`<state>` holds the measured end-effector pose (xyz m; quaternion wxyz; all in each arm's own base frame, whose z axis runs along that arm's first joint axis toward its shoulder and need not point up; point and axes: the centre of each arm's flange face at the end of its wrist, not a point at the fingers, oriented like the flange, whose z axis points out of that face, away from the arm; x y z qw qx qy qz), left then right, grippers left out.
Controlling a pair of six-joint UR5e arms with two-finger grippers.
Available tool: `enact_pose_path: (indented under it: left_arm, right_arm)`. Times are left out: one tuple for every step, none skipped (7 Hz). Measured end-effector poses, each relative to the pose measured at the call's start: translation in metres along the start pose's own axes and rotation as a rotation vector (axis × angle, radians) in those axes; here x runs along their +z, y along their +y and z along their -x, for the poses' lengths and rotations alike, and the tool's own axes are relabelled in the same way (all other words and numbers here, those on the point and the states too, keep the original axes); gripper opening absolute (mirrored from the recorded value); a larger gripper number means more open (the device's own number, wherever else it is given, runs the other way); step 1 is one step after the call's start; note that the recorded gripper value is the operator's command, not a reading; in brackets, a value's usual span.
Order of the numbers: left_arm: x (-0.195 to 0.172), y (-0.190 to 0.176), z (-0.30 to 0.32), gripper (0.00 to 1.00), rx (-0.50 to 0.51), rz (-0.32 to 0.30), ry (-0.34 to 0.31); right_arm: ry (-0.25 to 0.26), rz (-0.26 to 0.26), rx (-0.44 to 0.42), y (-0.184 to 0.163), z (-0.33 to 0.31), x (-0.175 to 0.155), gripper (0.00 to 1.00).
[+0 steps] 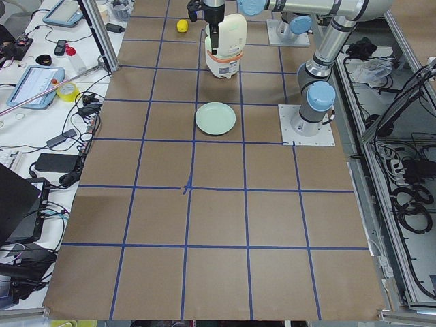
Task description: Press rice cooker button
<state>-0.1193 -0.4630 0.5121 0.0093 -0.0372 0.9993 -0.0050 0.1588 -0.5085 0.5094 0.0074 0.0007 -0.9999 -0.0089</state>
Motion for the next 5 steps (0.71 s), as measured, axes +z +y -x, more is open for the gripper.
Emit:
enact_pose_path:
  left_arm:
    - [0.0,0.0,0.0,1.0,0.0,0.0,0.0]
    - [0.0,0.0,0.0,1.0,0.0,0.0,0.0]
    - [0.0,0.0,0.0,1.0,0.0,0.0,0.0]
    - [0.0,0.0,0.0,1.0,0.0,0.0,0.0]
    - [0.0,0.0,0.0,1.0,0.0,0.0,0.0]
  right_arm:
    - [0.0,0.001,-0.001,0.0003,0.0001,0.0003,1.0]
    - [-0.001,0.002,-0.002,0.0002,0.0003,0.0006,1.0]
    - [-0.003,0.001,-0.003,0.0001,0.0005,0.0007,1.0]
    - [-0.005,0.0,-0.004,-0.0001,0.0007,0.0008,1.0]
    - [-0.006,0.0,-0.006,-0.0001,0.0008,0.0007,1.0]
